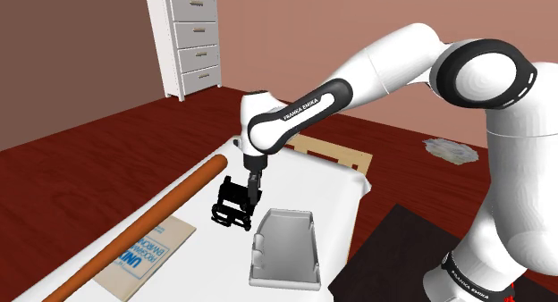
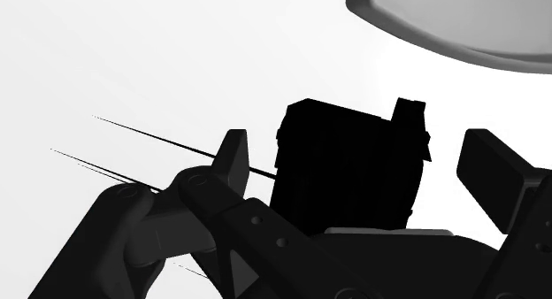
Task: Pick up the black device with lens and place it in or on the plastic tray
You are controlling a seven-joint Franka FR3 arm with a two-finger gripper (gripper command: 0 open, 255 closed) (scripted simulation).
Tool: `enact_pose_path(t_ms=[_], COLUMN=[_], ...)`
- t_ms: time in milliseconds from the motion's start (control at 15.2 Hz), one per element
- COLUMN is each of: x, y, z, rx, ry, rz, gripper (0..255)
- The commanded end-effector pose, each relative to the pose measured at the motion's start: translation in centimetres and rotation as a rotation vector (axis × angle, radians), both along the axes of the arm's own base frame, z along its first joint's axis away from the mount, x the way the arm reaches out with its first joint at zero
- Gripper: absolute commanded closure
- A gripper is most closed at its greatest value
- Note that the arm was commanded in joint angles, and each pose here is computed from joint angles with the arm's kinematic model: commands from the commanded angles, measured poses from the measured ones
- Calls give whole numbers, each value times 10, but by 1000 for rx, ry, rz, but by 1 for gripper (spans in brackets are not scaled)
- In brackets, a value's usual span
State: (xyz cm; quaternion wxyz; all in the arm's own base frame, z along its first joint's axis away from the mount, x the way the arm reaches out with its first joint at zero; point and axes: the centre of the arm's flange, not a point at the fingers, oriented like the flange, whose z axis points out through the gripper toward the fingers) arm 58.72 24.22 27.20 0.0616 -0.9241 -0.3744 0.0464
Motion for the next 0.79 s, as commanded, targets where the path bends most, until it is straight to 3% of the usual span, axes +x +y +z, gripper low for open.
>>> enact_pose_path(t_ms=[0,264,330,726], x=[0,0,0,0], y=[0,0,0,0], z=[-1,-1,-1,-1], rx=[0,0,0,0], ry=[0,0,0,0], rz=[0,0,0,0], gripper=[0,0,255,255])
